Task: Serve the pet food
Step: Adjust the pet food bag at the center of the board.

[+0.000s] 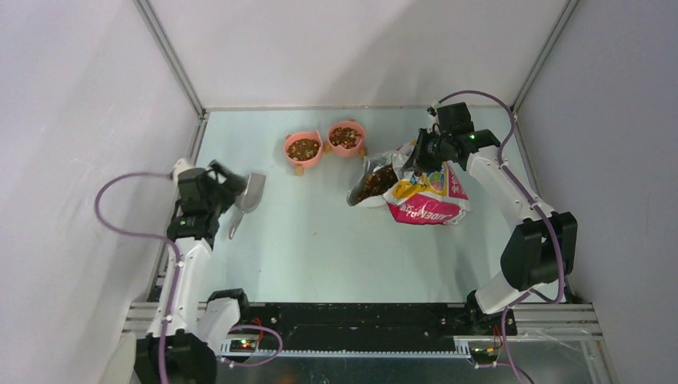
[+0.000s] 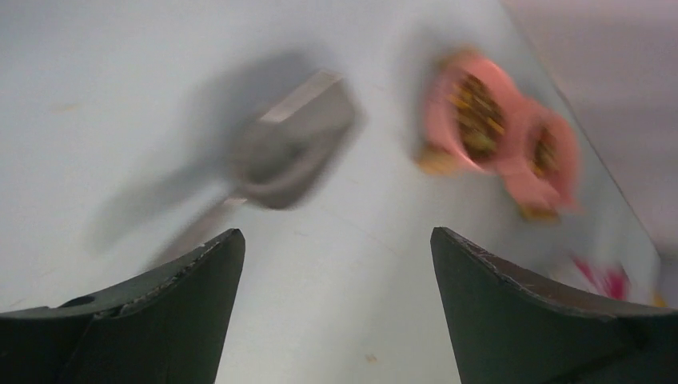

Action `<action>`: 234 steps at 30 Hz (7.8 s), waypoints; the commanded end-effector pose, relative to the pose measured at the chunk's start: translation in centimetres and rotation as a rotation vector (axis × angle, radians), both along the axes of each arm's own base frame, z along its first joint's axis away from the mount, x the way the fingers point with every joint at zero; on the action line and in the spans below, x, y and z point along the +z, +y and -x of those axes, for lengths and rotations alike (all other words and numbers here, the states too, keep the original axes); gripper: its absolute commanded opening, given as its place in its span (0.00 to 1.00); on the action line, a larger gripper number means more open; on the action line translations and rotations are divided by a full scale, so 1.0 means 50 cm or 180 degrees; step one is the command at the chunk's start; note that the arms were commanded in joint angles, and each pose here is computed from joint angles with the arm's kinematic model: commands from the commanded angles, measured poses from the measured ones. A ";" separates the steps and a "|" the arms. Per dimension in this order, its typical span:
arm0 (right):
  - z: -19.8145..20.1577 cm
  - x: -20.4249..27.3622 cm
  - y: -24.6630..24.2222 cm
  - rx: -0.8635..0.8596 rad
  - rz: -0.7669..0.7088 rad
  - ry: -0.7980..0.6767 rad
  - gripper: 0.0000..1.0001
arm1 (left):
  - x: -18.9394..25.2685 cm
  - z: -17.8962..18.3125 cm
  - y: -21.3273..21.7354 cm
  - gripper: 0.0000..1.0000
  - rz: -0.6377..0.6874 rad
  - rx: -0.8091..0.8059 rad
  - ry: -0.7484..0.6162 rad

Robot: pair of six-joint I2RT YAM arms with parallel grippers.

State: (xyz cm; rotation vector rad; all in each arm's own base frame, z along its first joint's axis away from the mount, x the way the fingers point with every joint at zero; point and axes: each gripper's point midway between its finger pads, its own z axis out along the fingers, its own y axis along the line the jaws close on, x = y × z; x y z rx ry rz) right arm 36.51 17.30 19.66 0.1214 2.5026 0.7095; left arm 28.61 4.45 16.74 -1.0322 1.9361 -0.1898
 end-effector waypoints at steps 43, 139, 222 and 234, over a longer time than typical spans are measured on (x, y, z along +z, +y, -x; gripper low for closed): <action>0.006 0.190 0.042 0.0297 0.0356 -0.1249 0.39 | 0.063 -0.252 -0.794 0.00 0.0478 -0.4086 -0.0901; -0.015 0.244 -0.103 -0.0460 0.0700 -0.1319 0.00 | 0.275 -0.052 -0.695 0.72 -0.1502 -0.5768 -0.2873; 0.064 0.341 -0.080 0.0510 0.0240 -0.2323 0.94 | 0.400 -0.211 -0.615 0.00 -0.1411 -0.3995 -0.3084; 0.027 0.294 -0.057 0.1167 0.0035 -0.2548 0.86 | 0.335 -0.213 -0.546 0.00 -0.1522 -0.4443 -0.2876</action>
